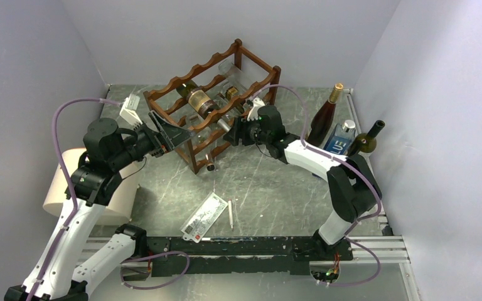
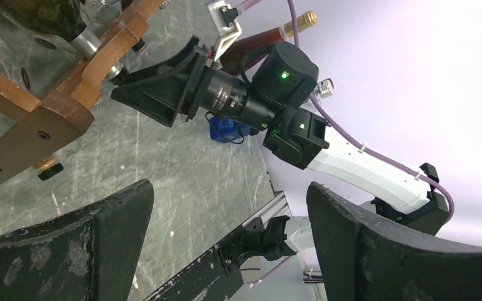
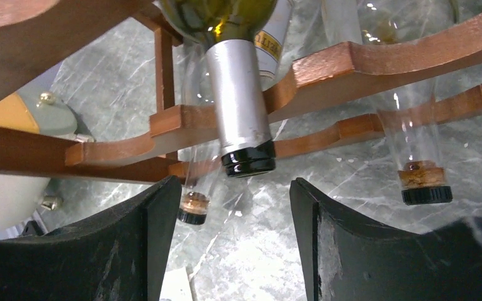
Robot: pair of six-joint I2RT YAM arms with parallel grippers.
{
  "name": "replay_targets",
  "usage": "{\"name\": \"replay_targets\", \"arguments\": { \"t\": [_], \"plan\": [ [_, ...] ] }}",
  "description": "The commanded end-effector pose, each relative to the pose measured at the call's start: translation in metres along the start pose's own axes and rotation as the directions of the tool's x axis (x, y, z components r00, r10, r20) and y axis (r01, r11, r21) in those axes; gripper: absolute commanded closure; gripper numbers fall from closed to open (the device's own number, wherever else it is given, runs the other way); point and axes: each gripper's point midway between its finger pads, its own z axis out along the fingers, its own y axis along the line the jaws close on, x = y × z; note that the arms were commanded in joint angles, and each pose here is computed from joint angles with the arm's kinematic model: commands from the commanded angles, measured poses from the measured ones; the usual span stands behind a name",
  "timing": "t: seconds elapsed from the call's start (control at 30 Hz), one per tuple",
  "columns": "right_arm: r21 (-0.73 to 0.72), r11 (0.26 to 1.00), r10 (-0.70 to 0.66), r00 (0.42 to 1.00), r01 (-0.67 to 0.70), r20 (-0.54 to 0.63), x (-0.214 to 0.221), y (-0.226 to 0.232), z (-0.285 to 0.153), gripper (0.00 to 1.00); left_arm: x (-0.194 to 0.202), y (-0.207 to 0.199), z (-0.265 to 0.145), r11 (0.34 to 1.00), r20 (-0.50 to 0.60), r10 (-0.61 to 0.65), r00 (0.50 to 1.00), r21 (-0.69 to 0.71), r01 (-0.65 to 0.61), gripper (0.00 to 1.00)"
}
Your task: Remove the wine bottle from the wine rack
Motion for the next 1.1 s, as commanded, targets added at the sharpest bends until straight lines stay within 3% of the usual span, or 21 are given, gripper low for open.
{"name": "replay_targets", "arguments": {
  "t": [0.0, 0.47, 1.07],
  "plan": [
    [-0.012, 0.998, 0.058, 0.995, -0.057, 0.087, -0.023, 0.000, 0.009, 0.32, -0.004, -0.005, -0.002, 1.000, 0.014, 0.021, 1.000, 0.019, -0.021, 0.05],
    [-0.072, 0.993, 0.103, 0.991, -0.097, 0.081, -0.020, 0.003, 0.027, 0.37, -0.001, -0.002, -0.002, 1.000, 0.012, 0.016, 1.000, 0.017, -0.016, 0.05],
    [-0.082, 0.996, 0.046, 0.993, -0.038, 0.104, -0.031, 0.011, 0.013, 0.89, -0.001, 0.002, 0.004, 1.000, 0.004, 0.014, 1.000, 0.010, -0.014, 0.05]
  ]
}}
